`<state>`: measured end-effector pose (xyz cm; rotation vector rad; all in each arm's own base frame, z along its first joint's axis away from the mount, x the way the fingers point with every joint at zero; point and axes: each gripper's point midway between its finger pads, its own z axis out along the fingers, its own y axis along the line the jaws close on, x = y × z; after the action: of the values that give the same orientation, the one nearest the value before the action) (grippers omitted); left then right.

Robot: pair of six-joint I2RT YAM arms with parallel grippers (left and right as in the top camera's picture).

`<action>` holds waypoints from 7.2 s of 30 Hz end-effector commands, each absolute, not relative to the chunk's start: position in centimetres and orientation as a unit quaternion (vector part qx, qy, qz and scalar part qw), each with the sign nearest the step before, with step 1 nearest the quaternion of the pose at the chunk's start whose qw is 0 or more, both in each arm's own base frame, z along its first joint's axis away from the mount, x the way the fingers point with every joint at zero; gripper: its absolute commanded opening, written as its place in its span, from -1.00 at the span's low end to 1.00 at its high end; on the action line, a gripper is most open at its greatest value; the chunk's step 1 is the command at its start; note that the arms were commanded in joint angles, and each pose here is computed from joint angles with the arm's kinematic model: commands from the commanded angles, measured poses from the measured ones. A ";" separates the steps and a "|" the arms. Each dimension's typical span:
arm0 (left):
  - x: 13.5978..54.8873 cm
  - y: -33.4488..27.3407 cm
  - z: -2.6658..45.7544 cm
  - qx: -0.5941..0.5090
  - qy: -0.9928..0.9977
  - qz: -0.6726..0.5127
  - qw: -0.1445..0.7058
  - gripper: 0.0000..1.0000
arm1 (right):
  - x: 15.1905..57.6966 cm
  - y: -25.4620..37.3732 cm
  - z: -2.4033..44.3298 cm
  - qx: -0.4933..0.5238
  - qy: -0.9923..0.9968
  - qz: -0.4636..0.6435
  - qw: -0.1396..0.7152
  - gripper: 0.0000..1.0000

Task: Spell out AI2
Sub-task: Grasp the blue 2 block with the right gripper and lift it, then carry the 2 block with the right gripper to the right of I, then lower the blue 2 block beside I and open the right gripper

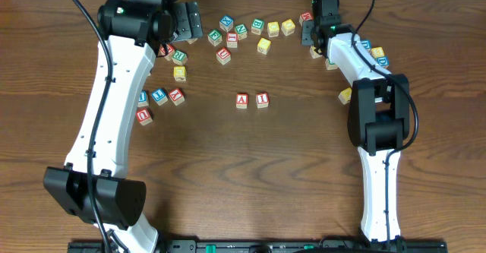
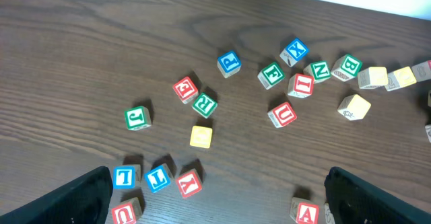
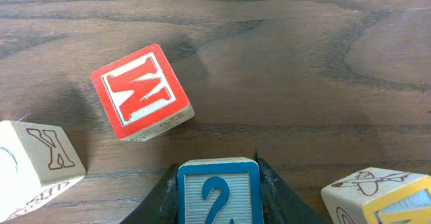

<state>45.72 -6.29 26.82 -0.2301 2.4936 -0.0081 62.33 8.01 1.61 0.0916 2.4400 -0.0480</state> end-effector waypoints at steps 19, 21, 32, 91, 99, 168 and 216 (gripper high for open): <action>46.2 -6.3 28.2 -0.104 0.936 -0.014 0.335 0.99 | 52.8 14.7 14.8 -0.036 0.960 0.062 0.272 -0.51; 46.3 -6.3 28.3 -0.104 0.935 -0.015 0.338 0.99 | 50.6 15.4 13.8 -0.029 0.971 0.059 0.230 -0.49; 46.5 -6.4 28.4 -0.104 0.934 -0.016 0.342 0.99 | 42.3 18.0 7.7 -0.064 0.995 0.021 0.071 -0.47; 46.5 -6.4 28.4 -0.105 0.934 -0.016 0.342 0.99 | 37.9 18.4 3.5 -0.078 0.997 0.017 0.024 -0.98; 46.5 -6.4 28.4 -0.105 0.934 -0.016 0.342 0.99 | 37.1 19.2 2.6 -0.090 0.996 0.016 0.022 -0.98; 46.4 -6.4 28.2 -0.104 0.935 -0.015 0.340 0.99 | 40.2 21.2 2.2 -0.112 0.988 0.030 0.103 -0.95; 44.5 -6.0 24.6 -0.099 0.960 0.009 0.262 0.99 | 40.1 20.8 3.0 -0.121 0.988 0.050 0.085 -0.98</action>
<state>44.28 -6.01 24.66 -0.2606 2.5976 0.0234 39.27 21.17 2.59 -0.3470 2.9714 0.1916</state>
